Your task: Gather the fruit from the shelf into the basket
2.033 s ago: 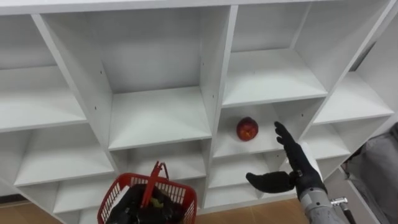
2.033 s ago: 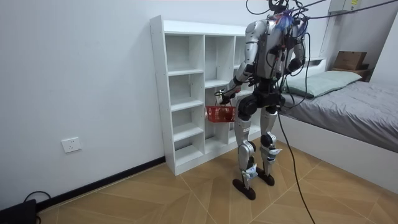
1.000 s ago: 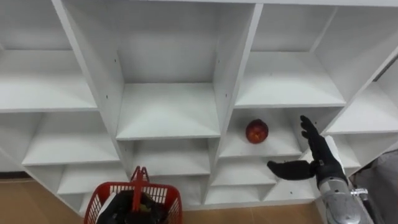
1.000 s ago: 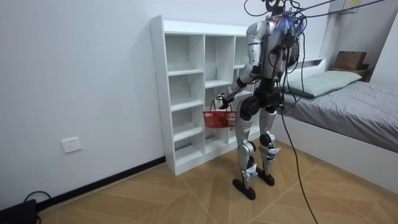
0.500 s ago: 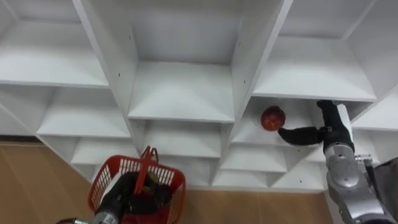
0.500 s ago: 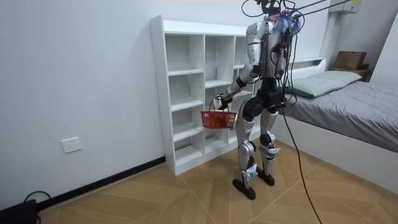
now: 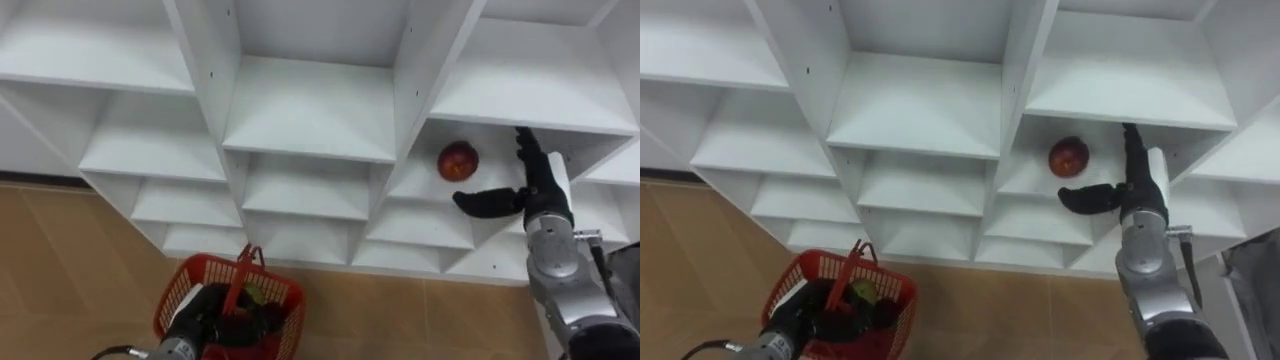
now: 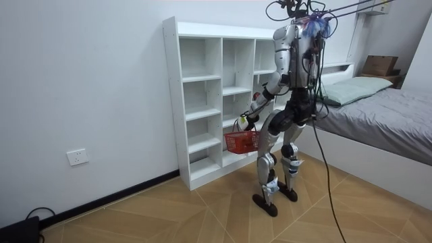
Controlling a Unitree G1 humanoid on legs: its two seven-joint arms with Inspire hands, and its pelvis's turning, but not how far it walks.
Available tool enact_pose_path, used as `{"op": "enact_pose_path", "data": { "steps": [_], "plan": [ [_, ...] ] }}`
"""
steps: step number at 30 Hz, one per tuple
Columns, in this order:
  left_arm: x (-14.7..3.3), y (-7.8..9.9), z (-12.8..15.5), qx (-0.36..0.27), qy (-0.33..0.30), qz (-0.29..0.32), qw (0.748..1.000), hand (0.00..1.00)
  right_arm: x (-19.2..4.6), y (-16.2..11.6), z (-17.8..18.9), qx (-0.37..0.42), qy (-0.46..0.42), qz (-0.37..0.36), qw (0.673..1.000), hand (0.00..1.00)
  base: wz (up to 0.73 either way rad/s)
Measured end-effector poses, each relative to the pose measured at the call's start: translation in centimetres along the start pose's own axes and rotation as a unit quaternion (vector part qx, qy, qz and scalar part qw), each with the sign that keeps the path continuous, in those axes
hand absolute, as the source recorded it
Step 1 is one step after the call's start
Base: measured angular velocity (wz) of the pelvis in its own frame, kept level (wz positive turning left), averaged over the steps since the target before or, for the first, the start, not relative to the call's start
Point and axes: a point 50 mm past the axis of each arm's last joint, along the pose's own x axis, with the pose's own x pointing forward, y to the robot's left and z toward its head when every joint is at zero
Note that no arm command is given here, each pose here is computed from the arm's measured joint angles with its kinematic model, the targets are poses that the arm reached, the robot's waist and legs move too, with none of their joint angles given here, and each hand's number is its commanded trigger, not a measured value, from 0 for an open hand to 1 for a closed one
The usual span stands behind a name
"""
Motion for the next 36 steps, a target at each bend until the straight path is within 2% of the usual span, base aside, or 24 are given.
{"op": "enact_pose_path", "data": {
  "steps": [12,36],
  "plan": [
    [0.5,0.1,1.1,0.003,-0.016,0.009,1.000,1.00,0.6,-0.3,1.0,0.003,-0.012,-0.022,1.000,0.00,-0.03],
    [0.7,-0.2,1.4,-0.002,-0.020,0.017,1.000,1.00,1.4,-0.6,2.3,0.007,-0.024,-0.049,0.999,0.00,0.00]
  ]
}}
